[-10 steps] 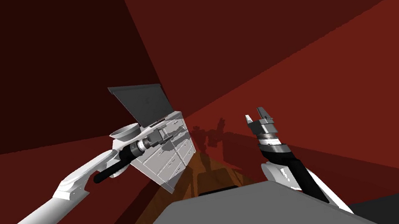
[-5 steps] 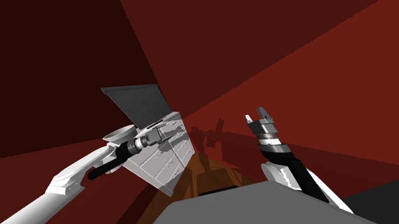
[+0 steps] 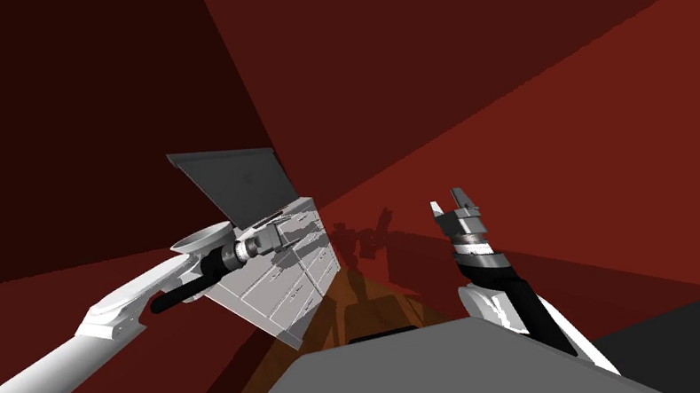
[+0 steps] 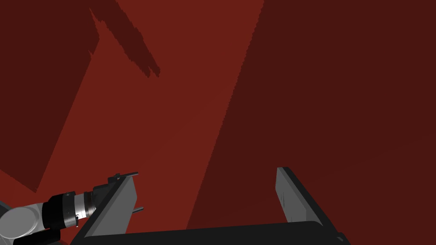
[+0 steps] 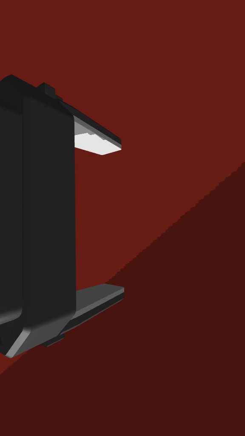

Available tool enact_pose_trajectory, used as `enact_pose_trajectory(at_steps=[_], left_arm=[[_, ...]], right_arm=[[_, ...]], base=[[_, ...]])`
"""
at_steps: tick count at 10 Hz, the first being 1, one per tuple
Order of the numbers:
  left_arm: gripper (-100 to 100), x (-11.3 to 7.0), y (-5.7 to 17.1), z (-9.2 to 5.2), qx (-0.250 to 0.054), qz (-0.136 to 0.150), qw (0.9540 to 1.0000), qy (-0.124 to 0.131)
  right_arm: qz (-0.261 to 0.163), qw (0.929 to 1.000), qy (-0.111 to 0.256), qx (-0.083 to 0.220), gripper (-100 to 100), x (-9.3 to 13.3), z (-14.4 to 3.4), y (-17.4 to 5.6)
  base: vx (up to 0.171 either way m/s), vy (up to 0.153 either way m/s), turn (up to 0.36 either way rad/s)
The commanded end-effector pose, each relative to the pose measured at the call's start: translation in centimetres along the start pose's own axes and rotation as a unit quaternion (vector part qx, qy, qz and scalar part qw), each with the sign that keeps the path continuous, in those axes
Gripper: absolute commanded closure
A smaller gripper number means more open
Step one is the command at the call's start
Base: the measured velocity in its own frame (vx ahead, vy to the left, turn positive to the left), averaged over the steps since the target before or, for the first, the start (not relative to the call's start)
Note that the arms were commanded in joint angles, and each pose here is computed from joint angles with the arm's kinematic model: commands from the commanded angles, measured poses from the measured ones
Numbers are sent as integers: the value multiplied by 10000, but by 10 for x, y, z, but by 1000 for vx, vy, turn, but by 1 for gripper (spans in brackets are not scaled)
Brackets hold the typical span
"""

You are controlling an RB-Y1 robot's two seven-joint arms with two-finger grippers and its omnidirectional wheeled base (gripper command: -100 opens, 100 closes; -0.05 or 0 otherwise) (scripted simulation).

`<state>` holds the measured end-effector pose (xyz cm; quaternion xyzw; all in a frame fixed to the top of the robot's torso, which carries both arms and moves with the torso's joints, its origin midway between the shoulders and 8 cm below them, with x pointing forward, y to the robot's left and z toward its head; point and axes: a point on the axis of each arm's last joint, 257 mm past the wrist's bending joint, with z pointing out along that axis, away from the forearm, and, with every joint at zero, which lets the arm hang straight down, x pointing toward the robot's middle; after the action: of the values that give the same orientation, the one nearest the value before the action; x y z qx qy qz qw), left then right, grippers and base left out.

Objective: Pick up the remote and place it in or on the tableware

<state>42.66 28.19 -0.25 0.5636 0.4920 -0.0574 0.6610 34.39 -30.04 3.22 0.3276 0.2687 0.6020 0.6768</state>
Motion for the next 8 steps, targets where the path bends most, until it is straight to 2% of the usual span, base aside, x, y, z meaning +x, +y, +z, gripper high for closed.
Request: enact_pose_trajectory(at_steps=[1, 6, 7, 8], left_arm=[[-100, 0, 0, 0, 0, 1, 10000, 1], [-100, 0, 0, 0, 0, 1, 10000, 1], [-100, -4, 1, -1, 175, 374, 9991, 73], [-100, -6, 1, -2, 259, 555, 9981, 103]], right_arm=[[0, 10000, 0, 0, 0, 0, 0, 0], [0, 10000, 0, 0, 0, 0, 0, 0], [0, 10000, 0, 0, 0, 0, 0, 0], [0, 10000, 0, 0, 0, 0, 0, 0]], base=[[0, 0, 0], [1, 1, 4], [33, 34, -87], [36, 75, -105]])
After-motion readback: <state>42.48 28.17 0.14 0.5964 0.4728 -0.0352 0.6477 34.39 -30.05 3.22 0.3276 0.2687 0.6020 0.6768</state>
